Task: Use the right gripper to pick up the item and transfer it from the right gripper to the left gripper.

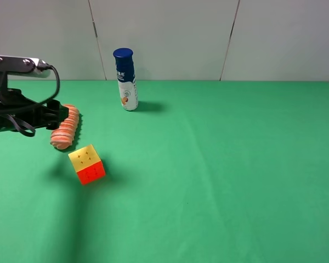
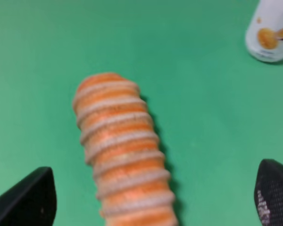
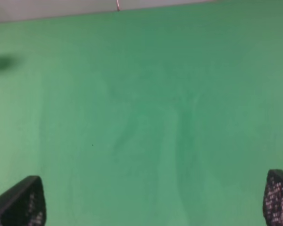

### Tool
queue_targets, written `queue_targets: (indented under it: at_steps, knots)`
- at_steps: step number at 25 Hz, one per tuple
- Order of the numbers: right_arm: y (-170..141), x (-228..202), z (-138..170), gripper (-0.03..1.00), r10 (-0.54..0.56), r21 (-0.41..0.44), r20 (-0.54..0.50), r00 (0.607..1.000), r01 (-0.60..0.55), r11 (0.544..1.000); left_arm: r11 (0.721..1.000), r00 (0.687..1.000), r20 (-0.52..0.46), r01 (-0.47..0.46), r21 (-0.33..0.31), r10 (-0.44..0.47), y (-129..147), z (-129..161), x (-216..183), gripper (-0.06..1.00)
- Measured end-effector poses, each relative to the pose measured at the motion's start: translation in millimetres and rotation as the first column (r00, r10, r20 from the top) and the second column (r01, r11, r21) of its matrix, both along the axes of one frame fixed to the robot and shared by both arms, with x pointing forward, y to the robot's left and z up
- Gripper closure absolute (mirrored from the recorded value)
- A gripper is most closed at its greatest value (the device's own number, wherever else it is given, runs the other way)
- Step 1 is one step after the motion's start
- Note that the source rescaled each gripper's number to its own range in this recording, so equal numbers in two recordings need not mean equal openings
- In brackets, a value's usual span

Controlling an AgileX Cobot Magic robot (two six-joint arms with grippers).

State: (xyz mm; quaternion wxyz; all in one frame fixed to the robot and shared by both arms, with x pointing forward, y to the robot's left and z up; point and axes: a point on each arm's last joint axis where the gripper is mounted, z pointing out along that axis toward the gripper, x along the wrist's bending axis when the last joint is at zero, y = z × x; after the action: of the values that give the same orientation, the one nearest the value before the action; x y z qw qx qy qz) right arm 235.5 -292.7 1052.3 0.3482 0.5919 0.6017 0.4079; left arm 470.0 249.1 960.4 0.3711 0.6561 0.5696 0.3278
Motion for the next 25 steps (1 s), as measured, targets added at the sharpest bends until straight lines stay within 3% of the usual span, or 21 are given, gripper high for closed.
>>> queue_targets:
  at_steps: [7,17,25]
  knots:
    - [0.0,0.0,0.0,-0.03,0.000,0.000,0.000,1.000,0.000,1.000,0.996,0.997,-0.007,0.072,-0.045,-0.072,0.6,35.5,-31.4,-0.05]
    - [0.0,0.0,0.0,-0.03,0.000,0.000,0.000,1.000,0.000,1.000,0.985,0.975,0.174,0.153,-0.084,-0.136,8.0,87.1,-81.9,-0.05]
    - [0.0,0.0,0.0,-0.03,0.000,0.000,0.000,1.000,0.000,1.000,0.969,0.968,0.063,0.246,-0.024,-0.244,8.1,100.8,-106.7,-0.05]
